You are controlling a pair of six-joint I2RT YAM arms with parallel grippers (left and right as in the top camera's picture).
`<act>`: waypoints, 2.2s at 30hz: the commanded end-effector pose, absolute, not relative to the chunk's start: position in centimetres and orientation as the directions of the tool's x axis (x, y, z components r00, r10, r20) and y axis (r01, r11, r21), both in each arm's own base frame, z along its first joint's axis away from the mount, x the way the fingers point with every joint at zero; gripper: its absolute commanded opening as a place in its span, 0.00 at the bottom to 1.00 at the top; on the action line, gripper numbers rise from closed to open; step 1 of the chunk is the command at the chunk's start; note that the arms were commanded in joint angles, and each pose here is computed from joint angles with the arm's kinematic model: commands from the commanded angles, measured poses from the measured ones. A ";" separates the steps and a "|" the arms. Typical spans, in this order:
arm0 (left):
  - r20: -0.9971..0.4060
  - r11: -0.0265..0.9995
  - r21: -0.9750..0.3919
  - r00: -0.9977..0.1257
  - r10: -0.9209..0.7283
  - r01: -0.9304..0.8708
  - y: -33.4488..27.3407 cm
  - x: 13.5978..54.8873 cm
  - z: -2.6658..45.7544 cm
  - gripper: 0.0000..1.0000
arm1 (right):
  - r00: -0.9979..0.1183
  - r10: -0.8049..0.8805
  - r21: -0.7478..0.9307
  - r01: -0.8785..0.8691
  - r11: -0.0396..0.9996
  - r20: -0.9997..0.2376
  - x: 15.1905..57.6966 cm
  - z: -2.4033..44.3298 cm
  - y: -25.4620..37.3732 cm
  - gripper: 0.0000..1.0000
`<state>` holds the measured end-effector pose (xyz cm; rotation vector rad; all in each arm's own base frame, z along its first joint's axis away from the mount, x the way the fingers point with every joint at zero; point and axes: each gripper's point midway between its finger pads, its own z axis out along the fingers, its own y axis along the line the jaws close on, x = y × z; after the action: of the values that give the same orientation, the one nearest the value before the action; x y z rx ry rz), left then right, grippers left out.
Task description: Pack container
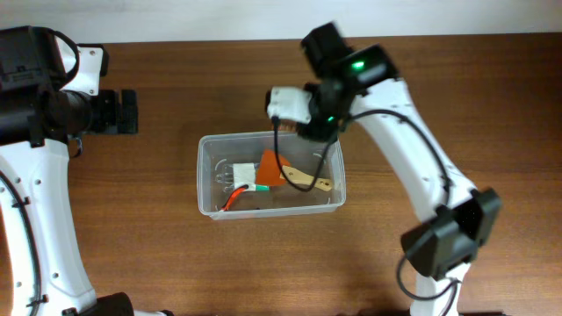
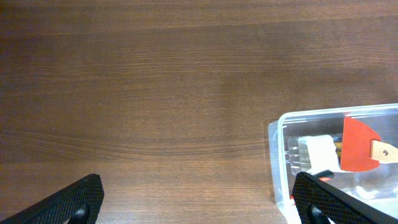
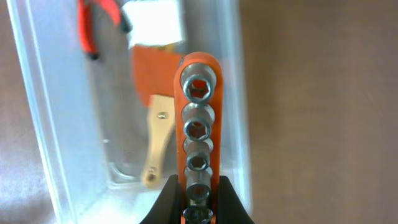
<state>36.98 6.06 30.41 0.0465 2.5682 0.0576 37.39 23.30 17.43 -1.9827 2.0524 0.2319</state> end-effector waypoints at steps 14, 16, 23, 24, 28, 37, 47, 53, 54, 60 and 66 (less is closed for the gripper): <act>-0.534 0.999 0.035 -0.845 0.026 0.009 6.1 37.0 30.1 0.99 | -0.052 -0.987 0.226 -0.974 0.017 -0.153 33.6 4.1 22.5 0.04; -0.534 0.999 0.035 -0.845 0.026 0.009 6.1 37.0 30.1 0.99 | -0.056 -0.987 0.229 -0.973 0.020 -0.151 33.6 4.1 22.3 0.33; -0.532 0.999 0.034 -0.847 0.025 0.009 6.1 37.0 30.0 0.99 | -0.084 -0.986 0.233 -0.971 0.049 -0.143 33.6 4.6 22.2 0.95; -0.532 0.999 0.034 -0.846 0.025 0.009 6.1 37.0 30.0 0.99 | -0.118 -0.983 0.209 -0.974 0.087 -0.140 34.1 5.7 22.3 0.99; -0.537 0.999 0.035 -0.843 0.026 0.008 6.1 37.1 30.1 0.99 | -0.171 -0.973 0.077 -0.984 0.160 -0.158 36.9 10.2 22.4 0.99; -0.634 0.998 0.060 -0.772 0.040 0.003 6.6 39.5 31.9 0.99 | -0.499 -0.719 -0.271 -0.696 0.665 -0.483 48.5 26.7 14.8 0.99; -0.734 0.996 0.083 -0.675 0.078 0.024 6.4 45.1 32.4 0.99 | -0.663 -0.404 -0.243 -0.325 0.914 -0.631 53.3 29.7 0.3 0.99; -0.664 0.991 0.112 -0.737 0.130 0.074 5.0 47.6 27.9 0.99 | -0.731 -0.300 -0.216 -0.210 0.953 -0.613 52.4 29.1 -5.6 0.99; -0.646 0.990 0.124 -0.751 0.134 0.071 5.0 47.5 27.3 0.99 | -0.753 -0.267 -0.199 -0.182 0.963 -0.601 51.8 28.8 -6.7 0.99; -0.622 0.990 0.131 -0.773 0.125 0.054 3.6 46.2 27.6 0.99 | -0.824 -0.130 -0.095 -0.092 0.991 -0.551 48.4 27.7 -11.3 0.99; -0.638 0.992 0.119 -0.761 0.117 0.053 2.7 43.7 29.5 0.99 | -0.861 0.017 0.026 0.004 1.000 -0.508 44.0 26.9 -14.3 0.99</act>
<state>45.55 2.64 26.87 0.1543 2.4898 0.1059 46.36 -14.09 25.49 -0.0687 2.6339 -0.0607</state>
